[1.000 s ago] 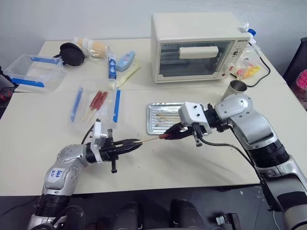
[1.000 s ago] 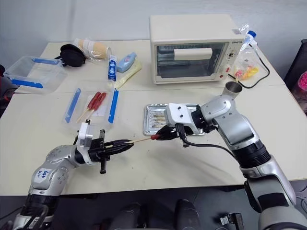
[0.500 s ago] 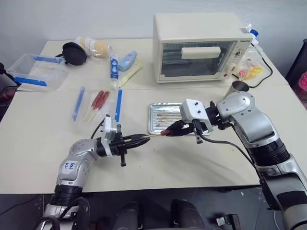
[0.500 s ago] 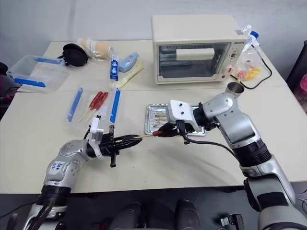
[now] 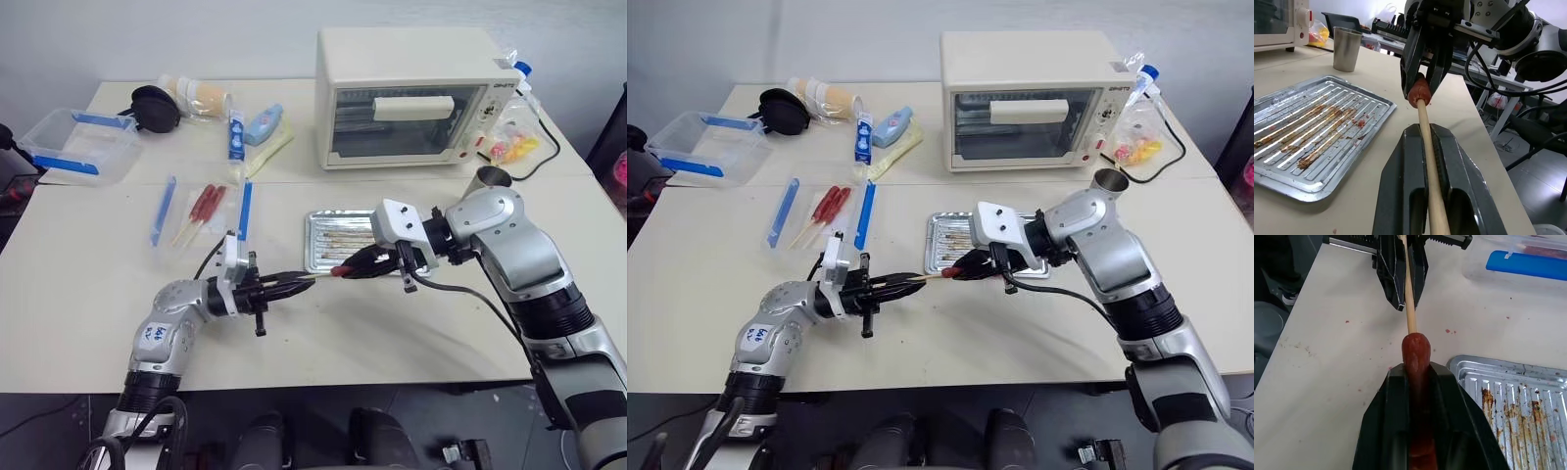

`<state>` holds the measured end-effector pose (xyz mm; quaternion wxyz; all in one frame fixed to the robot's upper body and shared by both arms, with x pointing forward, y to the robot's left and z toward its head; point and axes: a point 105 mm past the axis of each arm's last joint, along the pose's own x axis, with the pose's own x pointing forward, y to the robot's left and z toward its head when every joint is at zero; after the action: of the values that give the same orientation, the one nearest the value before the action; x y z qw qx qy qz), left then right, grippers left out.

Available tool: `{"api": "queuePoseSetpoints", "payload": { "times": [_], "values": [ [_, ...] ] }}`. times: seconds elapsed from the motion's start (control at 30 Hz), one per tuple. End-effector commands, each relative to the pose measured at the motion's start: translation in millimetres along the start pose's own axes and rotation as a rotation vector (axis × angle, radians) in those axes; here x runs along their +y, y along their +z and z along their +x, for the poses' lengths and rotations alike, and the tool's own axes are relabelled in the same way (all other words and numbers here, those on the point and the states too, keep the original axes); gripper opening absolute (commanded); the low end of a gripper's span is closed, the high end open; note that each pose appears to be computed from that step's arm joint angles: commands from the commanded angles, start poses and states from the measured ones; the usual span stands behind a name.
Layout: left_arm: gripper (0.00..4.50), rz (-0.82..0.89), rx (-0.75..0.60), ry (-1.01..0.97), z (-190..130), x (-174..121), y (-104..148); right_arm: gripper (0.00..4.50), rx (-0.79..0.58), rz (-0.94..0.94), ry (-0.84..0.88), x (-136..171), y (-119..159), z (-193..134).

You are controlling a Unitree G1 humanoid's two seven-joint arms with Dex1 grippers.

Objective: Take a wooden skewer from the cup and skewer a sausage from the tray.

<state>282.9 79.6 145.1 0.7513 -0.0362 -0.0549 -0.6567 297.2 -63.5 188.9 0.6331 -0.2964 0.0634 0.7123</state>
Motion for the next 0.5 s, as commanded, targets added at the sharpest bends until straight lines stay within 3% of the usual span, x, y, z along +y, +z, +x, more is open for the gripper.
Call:
{"api": "queuePoseSetpoints", "payload": {
  "times": [0.03, 0.3, 0.5],
  "values": [
    [0.0, 0.096, -0.038, -0.034, 2, -11, 23, 1.8, -0.048, -0.056, 0.028, 11, 10, -3],
    [0.0, 0.076, 0.025, 0.128, -54, -13, 20, 4.48, -0.05, 0.028, -0.065, 32, -4, -43],
    [0.0, 0.062, 0.031, 0.253, -85, -21, 20, 4.48, -0.098, 0.03, -0.239, 45, -16, -73]
  ]
}}
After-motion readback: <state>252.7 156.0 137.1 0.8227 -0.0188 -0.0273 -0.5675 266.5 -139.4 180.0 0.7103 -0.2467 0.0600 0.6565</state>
